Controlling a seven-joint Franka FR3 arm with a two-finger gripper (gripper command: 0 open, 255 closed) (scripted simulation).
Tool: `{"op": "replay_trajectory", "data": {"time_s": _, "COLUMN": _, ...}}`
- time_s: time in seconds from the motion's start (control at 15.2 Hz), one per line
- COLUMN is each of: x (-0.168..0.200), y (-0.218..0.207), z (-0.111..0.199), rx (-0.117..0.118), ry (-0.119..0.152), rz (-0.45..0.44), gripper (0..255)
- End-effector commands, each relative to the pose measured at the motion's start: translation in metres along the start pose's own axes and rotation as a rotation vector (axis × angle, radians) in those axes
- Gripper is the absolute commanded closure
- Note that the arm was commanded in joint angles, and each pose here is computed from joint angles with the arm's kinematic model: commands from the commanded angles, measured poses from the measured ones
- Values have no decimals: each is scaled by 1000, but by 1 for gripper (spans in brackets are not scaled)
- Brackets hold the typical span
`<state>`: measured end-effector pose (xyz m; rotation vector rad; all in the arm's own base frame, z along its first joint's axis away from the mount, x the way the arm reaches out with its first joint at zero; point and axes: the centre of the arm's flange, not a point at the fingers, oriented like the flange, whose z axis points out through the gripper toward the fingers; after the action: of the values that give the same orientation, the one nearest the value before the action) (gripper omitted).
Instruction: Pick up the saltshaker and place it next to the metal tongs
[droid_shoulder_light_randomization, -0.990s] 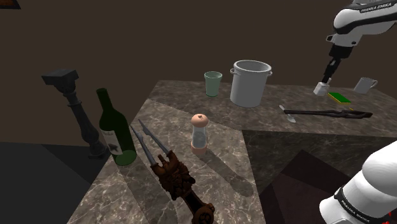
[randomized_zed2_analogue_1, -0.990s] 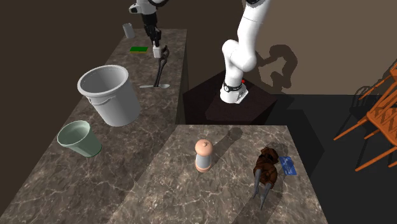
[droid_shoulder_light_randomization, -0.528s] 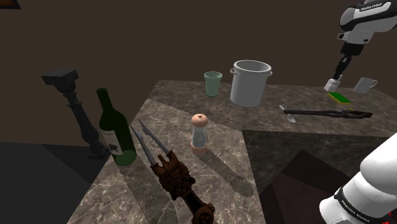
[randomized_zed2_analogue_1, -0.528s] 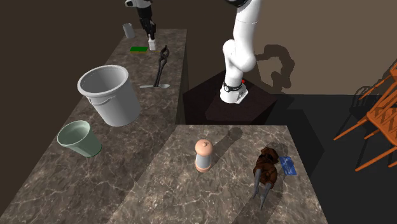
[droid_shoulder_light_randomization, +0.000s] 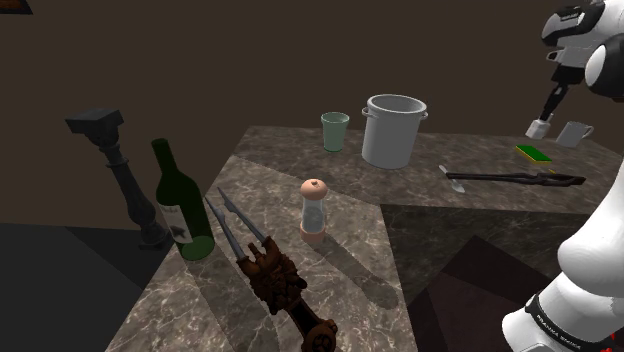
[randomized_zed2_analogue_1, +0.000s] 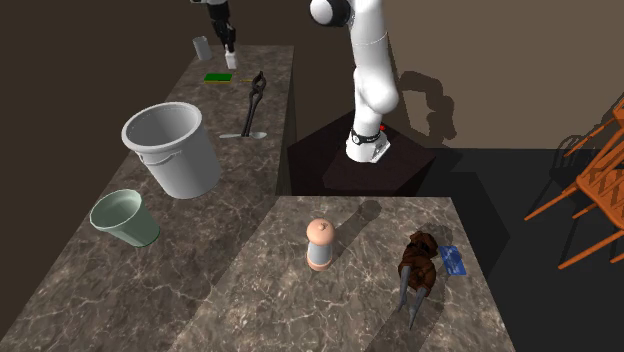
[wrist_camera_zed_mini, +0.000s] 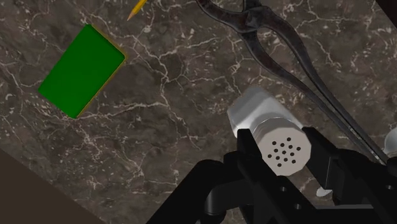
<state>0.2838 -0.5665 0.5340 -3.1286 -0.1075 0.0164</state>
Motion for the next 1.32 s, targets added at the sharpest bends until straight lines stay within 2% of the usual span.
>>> {"op": "replay_trajectory", "data": {"time_s": 0.0, "x": -6, "y": 26, "z": -1, "rx": 0, "ry": 1, "rz": -3, "gripper": 255}}
{"op": "replay_trajectory", "data": {"time_s": 0.26, "x": -20, "y": 75, "z": -2, "rx": 0, "ry": 1, "rz": -3, "gripper": 255}}
{"op": "replay_trajectory", "data": {"time_s": 1.25, "x": -19, "y": 76, "z": 78, "rx": 0, "ry": 1, "rz": -3, "gripper": 255}}
